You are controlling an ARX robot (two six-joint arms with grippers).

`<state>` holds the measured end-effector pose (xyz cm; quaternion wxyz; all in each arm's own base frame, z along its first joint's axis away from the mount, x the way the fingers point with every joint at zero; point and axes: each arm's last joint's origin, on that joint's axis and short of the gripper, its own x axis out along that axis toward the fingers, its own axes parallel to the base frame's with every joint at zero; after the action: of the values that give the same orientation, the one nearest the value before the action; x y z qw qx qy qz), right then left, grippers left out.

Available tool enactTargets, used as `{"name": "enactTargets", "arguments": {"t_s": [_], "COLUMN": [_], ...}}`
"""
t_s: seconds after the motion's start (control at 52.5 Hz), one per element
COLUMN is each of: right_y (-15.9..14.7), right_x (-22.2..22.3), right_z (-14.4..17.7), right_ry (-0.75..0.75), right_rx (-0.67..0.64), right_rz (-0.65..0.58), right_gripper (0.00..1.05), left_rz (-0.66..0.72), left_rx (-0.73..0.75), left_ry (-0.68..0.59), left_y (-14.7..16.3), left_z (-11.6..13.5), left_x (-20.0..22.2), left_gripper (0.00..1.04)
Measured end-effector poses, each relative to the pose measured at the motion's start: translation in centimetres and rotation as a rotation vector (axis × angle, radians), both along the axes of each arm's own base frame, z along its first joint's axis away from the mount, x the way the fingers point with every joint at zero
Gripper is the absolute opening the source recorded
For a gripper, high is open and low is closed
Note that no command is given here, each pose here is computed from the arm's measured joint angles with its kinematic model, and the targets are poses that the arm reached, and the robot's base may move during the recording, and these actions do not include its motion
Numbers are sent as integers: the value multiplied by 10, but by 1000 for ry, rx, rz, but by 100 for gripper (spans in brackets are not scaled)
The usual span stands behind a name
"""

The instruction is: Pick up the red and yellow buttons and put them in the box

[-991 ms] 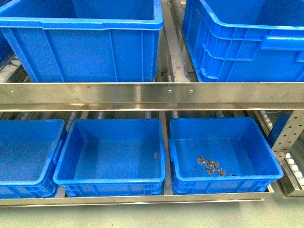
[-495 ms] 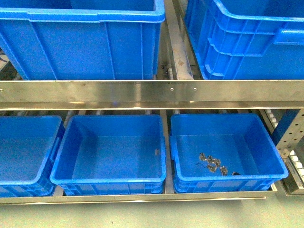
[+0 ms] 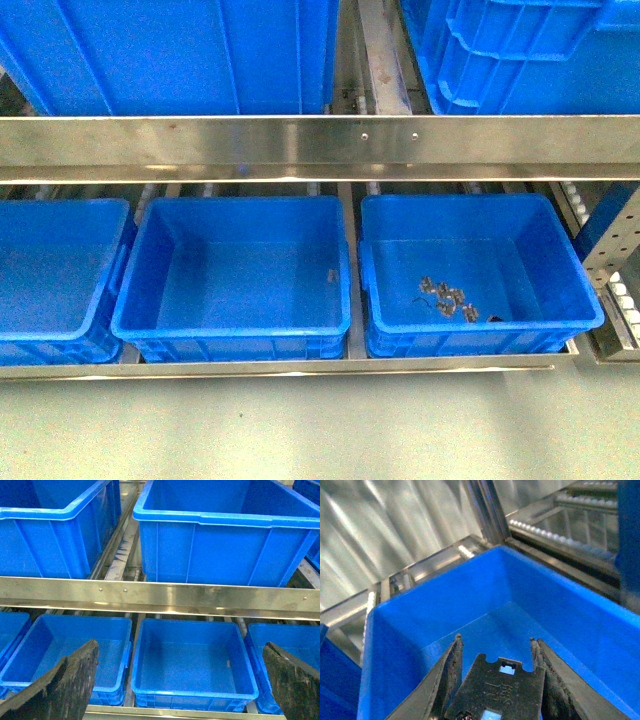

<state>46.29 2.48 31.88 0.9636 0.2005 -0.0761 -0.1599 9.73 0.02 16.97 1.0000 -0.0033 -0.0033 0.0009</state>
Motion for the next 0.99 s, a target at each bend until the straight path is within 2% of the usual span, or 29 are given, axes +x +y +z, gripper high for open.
{"name": "enactTargets", "arguments": {"t_s": [0.191, 0.4, 0.629, 0.724, 0.781, 0.991], "right_y": [-5, -24, -39, -38, -34, -21], "right_x": [55, 90, 94, 86, 72, -14], "right_z": [-26, -38, -26, -18, -6, 42], "right_ry": [73, 121, 98, 92, 86, -14], "right_rx": [0, -25, -35, -41, -46, -73], "right_rz": [26, -6, -53, -54, -42, 17], "right_gripper": [34, 34, 71, 85, 98, 97], "left_rz": [0, 0, 0, 0, 0, 0], "left_rx": [0, 0, 0, 0, 0, 0], "left_ry": [0, 0, 0, 0, 0, 0], "left_y": [0, 0, 0, 0, 0, 0], "left_z": [0, 0, 0, 0, 0, 0], "left_x": [0, 0, 0, 0, 0, 0], "left_gripper": [97, 97, 97, 97, 97, 97]}}
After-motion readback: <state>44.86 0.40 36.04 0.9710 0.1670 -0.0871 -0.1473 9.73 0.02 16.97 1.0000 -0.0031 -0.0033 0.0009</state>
